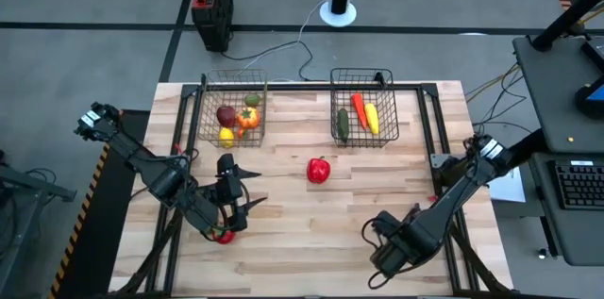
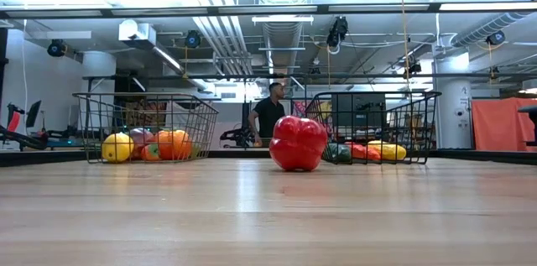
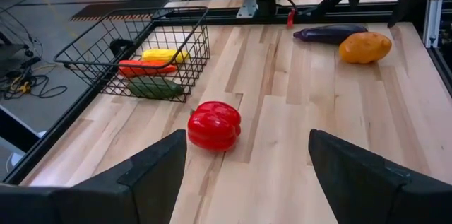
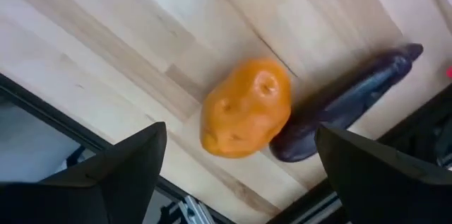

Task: Sort produce into baskets
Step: Put the brown potato into the right black wire basket

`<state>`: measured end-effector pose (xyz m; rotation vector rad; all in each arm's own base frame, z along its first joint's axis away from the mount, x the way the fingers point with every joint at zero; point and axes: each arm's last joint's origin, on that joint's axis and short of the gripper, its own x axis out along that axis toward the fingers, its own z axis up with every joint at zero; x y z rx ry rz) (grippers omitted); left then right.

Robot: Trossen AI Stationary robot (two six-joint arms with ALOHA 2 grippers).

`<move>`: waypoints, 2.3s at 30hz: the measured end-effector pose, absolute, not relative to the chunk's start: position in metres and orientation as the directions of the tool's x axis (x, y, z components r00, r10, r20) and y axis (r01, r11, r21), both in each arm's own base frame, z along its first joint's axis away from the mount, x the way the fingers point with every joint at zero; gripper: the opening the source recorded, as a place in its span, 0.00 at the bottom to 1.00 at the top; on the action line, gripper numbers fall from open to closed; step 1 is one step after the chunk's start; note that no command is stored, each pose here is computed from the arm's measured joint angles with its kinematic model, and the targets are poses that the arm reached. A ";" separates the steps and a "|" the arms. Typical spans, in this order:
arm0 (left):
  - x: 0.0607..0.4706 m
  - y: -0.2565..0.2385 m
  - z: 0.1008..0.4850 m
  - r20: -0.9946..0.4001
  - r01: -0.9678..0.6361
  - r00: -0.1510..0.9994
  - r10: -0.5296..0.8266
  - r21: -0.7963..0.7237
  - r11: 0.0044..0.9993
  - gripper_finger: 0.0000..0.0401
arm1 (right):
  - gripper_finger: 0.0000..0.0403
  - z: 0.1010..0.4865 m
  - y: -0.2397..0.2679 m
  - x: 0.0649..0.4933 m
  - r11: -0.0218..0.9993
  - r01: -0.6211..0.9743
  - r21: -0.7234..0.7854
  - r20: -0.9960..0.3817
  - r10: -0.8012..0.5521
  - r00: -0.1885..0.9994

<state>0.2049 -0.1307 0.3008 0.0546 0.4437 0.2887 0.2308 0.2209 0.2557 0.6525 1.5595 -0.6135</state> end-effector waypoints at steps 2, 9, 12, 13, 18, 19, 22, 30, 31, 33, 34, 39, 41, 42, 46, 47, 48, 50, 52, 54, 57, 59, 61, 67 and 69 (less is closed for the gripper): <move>0.205 -0.131 0.301 -0.415 -0.264 0.863 0.288 0.115 0.958 0.70 | 0.88 0.257 0.216 0.223 0.676 0.737 -0.006 -0.997 0.052 -0.056; 0.205 -0.131 0.301 -0.415 -0.268 0.863 0.289 0.111 0.957 0.70 | 0.88 0.249 0.208 0.206 0.588 0.804 0.088 -0.992 0.123 0.018; 0.205 -0.131 0.301 -0.414 -0.269 0.863 0.289 0.109 0.957 0.70 | 0.88 0.237 0.209 0.204 0.563 0.815 0.140 -0.985 0.165 0.056; 0.205 -0.131 0.301 -0.414 -0.269 0.863 0.290 0.109 0.957 0.70 | 0.88 0.232 0.209 0.204 0.557 0.818 0.145 -0.984 0.170 0.059; 0.205 -0.131 0.301 -0.414 -0.269 0.863 0.290 0.109 0.957 0.70 | 0.88 0.211 0.211 0.204 0.540 0.832 0.127 -0.981 0.194 0.025; 0.205 -0.131 0.301 -0.414 -0.269 0.863 0.290 0.109 0.957 0.70 | 0.88 0.206 0.212 0.204 0.540 0.835 0.108 -0.982 0.191 0.003; 0.205 -0.130 0.301 -0.412 -0.273 0.862 0.295 0.111 0.955 0.70 | 0.88 0.197 0.213 0.204 0.542 0.837 0.071 -0.978 0.202 -0.048; 0.205 -0.129 0.301 -0.395 -0.300 0.859 0.324 0.124 0.946 0.70 | 0.88 0.180 0.215 0.206 0.546 0.833 0.088 -0.975 0.218 -0.040; 0.205 -0.130 0.301 -0.395 -0.301 0.859 0.326 0.125 0.945 0.70 | 0.88 0.178 0.215 0.206 0.547 0.833 0.085 -0.976 0.216 -0.042; 0.205 -0.129 0.301 -0.395 -0.301 0.859 0.326 0.125 0.945 0.70 | 0.88 0.174 0.216 0.207 0.549 0.832 0.077 -0.977 0.210 -0.048; 0.205 -0.129 0.301 -0.394 -0.302 0.859 0.326 0.125 0.945 0.70 | 0.88 0.172 0.216 0.207 0.550 0.832 0.073 -0.977 0.206 -0.051; 0.205 -0.129 0.301 -0.392 -0.305 0.858 0.331 0.130 0.944 0.70 | 0.85 0.166 0.217 0.209 0.562 0.825 0.062 -0.984 0.174 -0.045; 0.206 -0.130 0.300 -0.393 -0.306 0.856 0.335 0.136 0.942 0.70 | 0.84 0.165 0.217 0.209 0.563 0.824 0.061 -0.985 0.169 -0.043; 0.206 -0.130 0.299 -0.395 -0.306 0.855 0.336 0.138 0.942 0.70 | 0.83 0.165 0.217 0.209 0.563 0.824 0.061 -0.985 0.168 -0.042; 0.210 -0.133 0.293 -0.407 -0.302 0.847 0.342 0.160 0.940 0.70 | 0.78 0.165 0.217 0.209 0.564 0.824 0.063 -0.986 0.165 -0.038; 0.211 -0.134 0.291 -0.411 -0.302 0.845 0.344 0.165 0.939 0.70 | 0.77 0.165 0.217 0.209 0.564 0.823 0.064 -0.986 0.165 -0.036; 0.212 -0.135 0.290 -0.414 -0.302 0.842 0.345 0.169 0.938 0.70 | 0.76 0.165 0.217 0.210 0.565 0.822 0.066 -0.986 0.165 -0.035; 0.214 -0.137 0.287 -0.420 -0.301 0.838 0.349 0.178 0.937 0.70 | 0.75 0.165 0.217 0.210 0.567 0.821 0.069 -0.986 0.166 -0.032; 0.216 -0.138 0.284 -0.425 -0.301 0.835 0.351 0.182 0.936 0.70 | 0.75 0.165 0.217 0.210 0.567 0.821 0.070 -0.986 0.166 -0.030; 0.217 -0.139 0.283 -0.428 -0.304 0.832 0.353 0.179 0.936 0.70 | 0.75 0.166 0.217 0.210 0.567 0.820 0.075 -0.985 0.168 -0.026; 0.218 -0.139 0.281 -0.430 -0.305 0.830 0.354 0.181 0.935 0.70 | 0.75 0.170 0.216 0.210 0.567 0.818 0.102 -0.987 0.161 0.012; 0.218 -0.139 0.281 -0.431 -0.305 0.830 0.355 0.182 0.935 0.70 | 0.74 0.175 0.213 0.210 0.562 0.817 0.127 -0.989 0.135 0.061; 0.218 -0.140 0.281 -0.431 -0.305 0.830 0.355 0.182 0.935 0.70 | 0.74 0.184 0.211 0.210 0.554 0.815 0.169 -0.985 0.122 0.121; 0.219 -0.140 0.280 -0.429 -0.306 0.831 0.354 0.178 0.935 0.70 | 0.74 0.220 0.204 0.227 0.577 0.754 0.315 -0.940 0.078 0.333; 0.219 -0.140 0.280 -0.428 -0.308 0.832 0.353 0.173 0.936 0.70 | 0.74 0.237 0.200 0.239 0.604 0.711 0.360 -0.909 0.056 0.413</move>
